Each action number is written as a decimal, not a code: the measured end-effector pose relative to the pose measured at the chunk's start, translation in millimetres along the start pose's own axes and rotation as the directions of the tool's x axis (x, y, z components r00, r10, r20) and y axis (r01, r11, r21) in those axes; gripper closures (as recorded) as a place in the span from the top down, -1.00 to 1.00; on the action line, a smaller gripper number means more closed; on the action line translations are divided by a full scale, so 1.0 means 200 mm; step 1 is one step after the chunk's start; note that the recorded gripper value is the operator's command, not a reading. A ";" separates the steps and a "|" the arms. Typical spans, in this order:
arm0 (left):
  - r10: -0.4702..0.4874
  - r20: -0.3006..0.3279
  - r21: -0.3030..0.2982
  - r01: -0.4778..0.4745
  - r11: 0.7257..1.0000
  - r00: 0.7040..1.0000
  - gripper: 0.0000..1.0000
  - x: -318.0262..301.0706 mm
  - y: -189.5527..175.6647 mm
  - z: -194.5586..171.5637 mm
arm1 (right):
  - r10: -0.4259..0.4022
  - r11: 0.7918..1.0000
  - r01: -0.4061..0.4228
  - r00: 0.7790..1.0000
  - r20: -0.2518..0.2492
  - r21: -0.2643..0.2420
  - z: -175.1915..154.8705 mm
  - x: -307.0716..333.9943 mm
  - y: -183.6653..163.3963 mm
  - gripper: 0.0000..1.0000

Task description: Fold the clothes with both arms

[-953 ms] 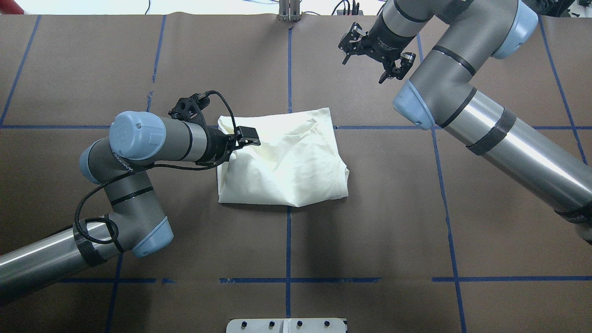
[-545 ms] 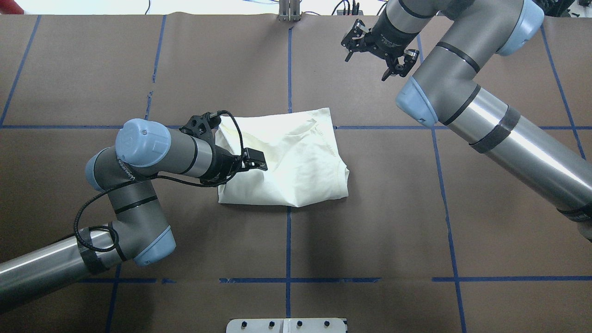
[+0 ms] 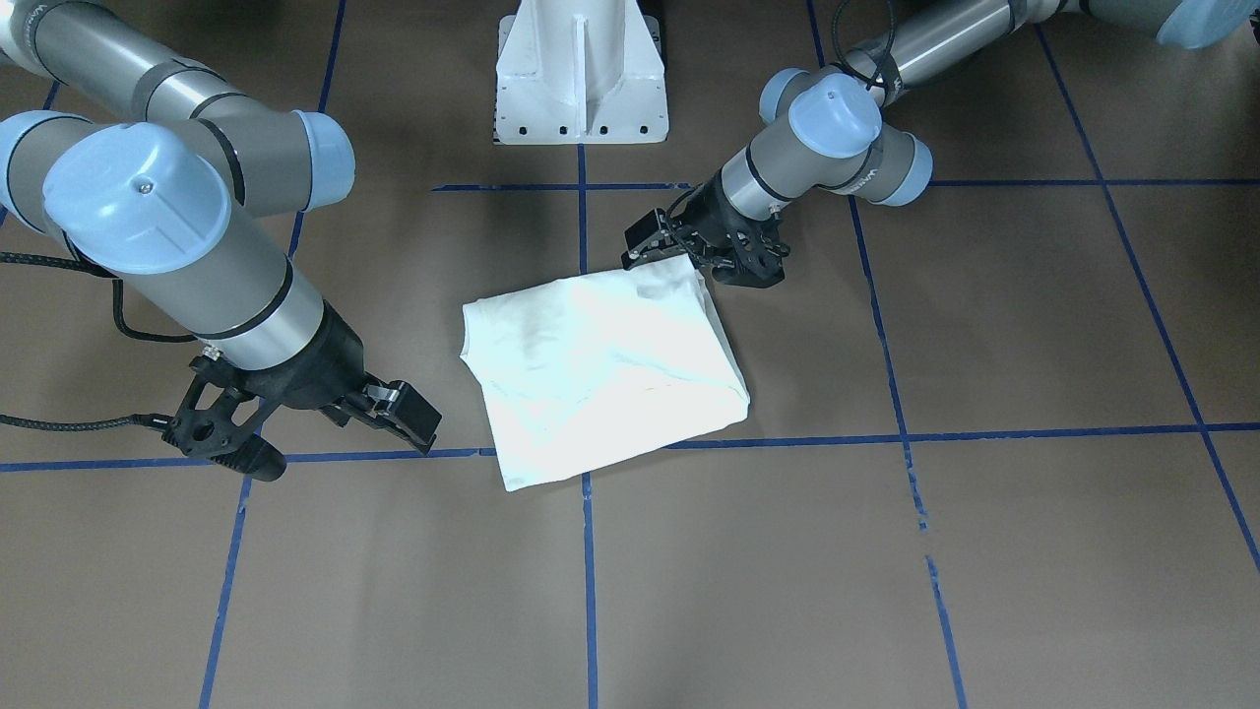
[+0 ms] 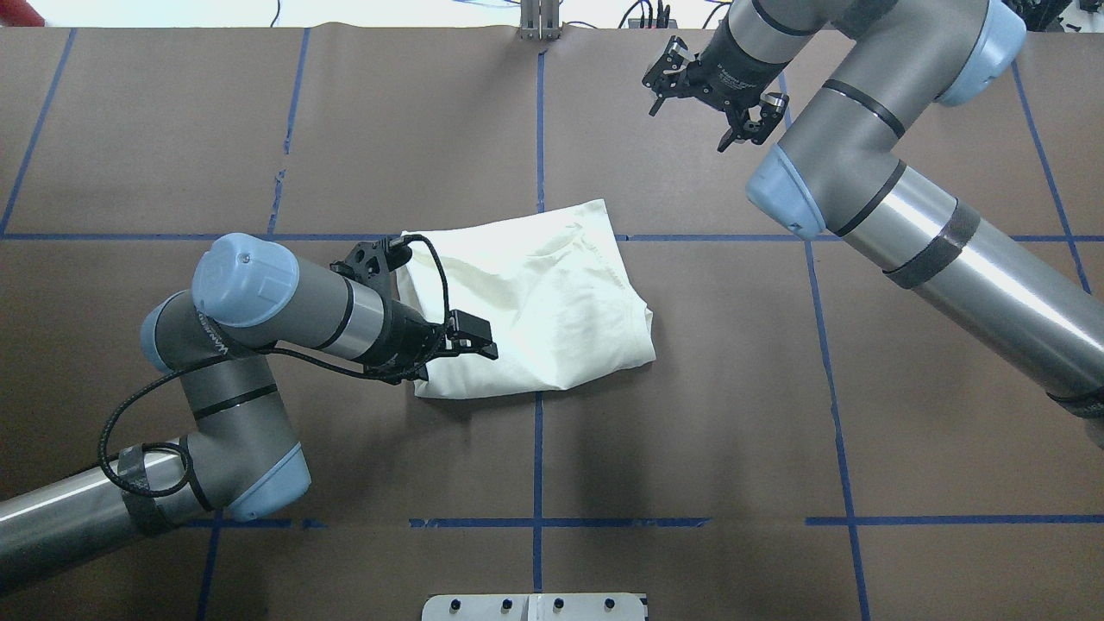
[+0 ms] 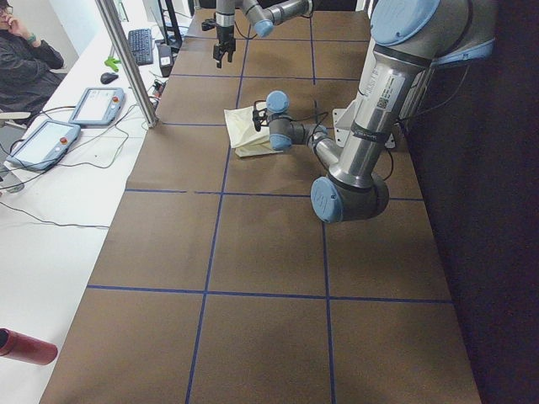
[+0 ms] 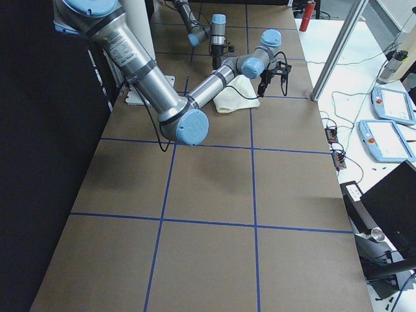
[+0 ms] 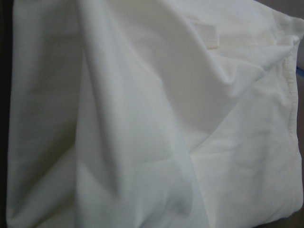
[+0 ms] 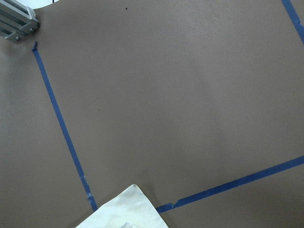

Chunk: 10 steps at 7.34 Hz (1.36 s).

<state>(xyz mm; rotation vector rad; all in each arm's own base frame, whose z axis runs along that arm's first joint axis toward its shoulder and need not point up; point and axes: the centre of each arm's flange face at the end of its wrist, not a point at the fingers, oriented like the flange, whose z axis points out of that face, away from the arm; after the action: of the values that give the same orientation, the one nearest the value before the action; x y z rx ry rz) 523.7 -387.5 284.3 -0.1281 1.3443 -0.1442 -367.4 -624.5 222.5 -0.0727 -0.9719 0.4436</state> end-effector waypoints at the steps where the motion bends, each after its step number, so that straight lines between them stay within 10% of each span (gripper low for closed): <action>1: 0.007 0.004 -0.027 -0.007 1.000 1.000 1.00 0.00 0.09 0.05 | 0.001 1.000 -0.001 1.000 0.000 0.001 0.00 0.00 0.00 1.00; 6: 0.034 -0.019 -0.056 -0.035 0.998 0.999 1.00 -0.01 0.35 0.03 | -0.010 1.000 0.010 1.000 -0.002 0.006 -0.01 0.04 -0.02 1.00; 10: 0.211 0.171 0.108 -0.231 0.967 0.962 1.00 -0.30 0.00 -0.69 | -0.176 0.983 0.179 0.983 -0.060 0.047 -0.09 0.51 -0.26 1.00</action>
<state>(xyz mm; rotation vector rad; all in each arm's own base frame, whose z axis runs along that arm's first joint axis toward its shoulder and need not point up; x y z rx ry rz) 377.1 -377.5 310.9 0.1169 1.1778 -0.0288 -287.5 -628.5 305.2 0.0487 -0.9027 0.3007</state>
